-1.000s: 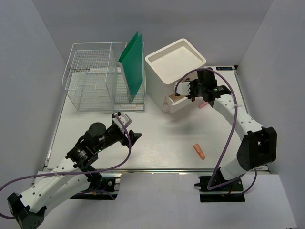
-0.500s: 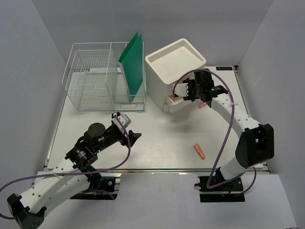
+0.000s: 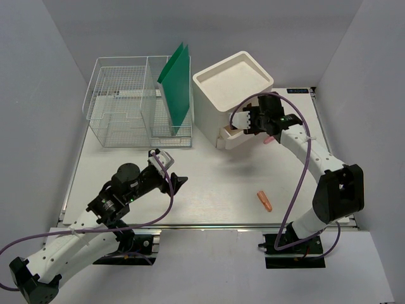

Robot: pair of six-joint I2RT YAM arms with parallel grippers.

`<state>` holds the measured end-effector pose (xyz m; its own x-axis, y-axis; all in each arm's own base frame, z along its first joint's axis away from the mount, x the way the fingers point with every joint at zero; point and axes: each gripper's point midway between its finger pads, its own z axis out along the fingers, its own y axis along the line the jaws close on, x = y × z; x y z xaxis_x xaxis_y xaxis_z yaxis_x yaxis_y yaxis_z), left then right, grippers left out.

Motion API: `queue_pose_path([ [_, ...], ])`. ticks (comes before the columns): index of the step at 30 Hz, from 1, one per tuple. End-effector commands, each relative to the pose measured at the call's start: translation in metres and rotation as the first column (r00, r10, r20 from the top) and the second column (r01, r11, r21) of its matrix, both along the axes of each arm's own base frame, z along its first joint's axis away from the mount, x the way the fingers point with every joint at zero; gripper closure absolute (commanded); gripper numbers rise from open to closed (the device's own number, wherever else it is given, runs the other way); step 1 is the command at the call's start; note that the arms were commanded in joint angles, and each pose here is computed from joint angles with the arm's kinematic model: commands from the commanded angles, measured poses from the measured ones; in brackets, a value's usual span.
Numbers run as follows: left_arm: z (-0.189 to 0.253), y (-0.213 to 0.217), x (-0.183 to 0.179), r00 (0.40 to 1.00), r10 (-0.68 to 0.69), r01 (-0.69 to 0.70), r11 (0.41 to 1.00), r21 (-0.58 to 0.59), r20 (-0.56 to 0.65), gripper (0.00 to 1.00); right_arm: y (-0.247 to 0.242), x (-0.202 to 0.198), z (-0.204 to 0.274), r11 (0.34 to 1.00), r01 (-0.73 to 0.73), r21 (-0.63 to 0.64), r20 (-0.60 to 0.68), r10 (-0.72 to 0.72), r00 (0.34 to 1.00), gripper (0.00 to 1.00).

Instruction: Organize the desk

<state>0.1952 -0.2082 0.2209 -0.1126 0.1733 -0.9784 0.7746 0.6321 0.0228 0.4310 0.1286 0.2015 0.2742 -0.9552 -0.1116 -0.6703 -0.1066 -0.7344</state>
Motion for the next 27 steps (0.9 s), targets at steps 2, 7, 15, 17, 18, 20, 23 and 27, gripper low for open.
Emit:
queue_pose_path([
  [2, 0.010, 0.001, 0.002, 1.000, 0.008, -0.008, 1.000, -0.013, 0.019, 0.14, 0.003, -0.001, -0.003, 0.999, -0.027, -0.046, 0.023, 0.028, 0.999, 0.44],
  [7, 0.010, 0.001, 0.002, 1.000, 0.008, -0.008, 1.000, -0.012, 0.020, 0.14, 0.000, -0.001, -0.002, 0.997, -0.031, -0.070, 0.033, 0.033, 0.999, 0.35],
  [15, 0.009, 0.001, 0.003, 1.000, 0.010, -0.010, 1.000, -0.006, 0.020, 0.15, 0.002, 0.000, 0.009, 0.998, -0.027, -0.051, 0.068, 0.030, 0.997, 0.33],
  [17, 0.009, 0.001, 0.003, 1.000, 0.011, -0.011, 1.000, -0.009, 0.018, 0.14, 0.005, -0.001, 0.016, 1.000, -0.017, 0.007, 0.068, 0.016, 0.998, 0.34],
  [18, 0.009, 0.001, 0.003, 1.000, 0.011, -0.011, 1.000, -0.009, 0.018, 0.14, 0.008, -0.002, 0.028, 0.999, -0.021, 0.038, 0.085, 0.018, 0.996, 0.35],
  [20, 0.009, 0.001, 0.002, 1.000, 0.009, -0.009, 1.000, -0.009, 0.018, 0.14, 0.019, -0.010, 0.037, 0.988, -0.037, 0.151, 0.057, 0.029, 0.998, 0.37],
  [23, 0.010, 0.001, 0.002, 1.000, 0.008, -0.007, 1.000, -0.010, 0.020, 0.14, 0.030, -0.027, 0.049, 0.963, -0.049, 0.264, -0.003, 0.052, 0.999, 0.44],
  [27, 0.011, 0.001, 0.001, 1.000, 0.006, -0.006, 1.000, -0.014, 0.022, 0.14, 0.040, -0.049, 0.040, 0.937, -0.052, 0.345, -0.102, 0.093, 0.990, 0.96],
])
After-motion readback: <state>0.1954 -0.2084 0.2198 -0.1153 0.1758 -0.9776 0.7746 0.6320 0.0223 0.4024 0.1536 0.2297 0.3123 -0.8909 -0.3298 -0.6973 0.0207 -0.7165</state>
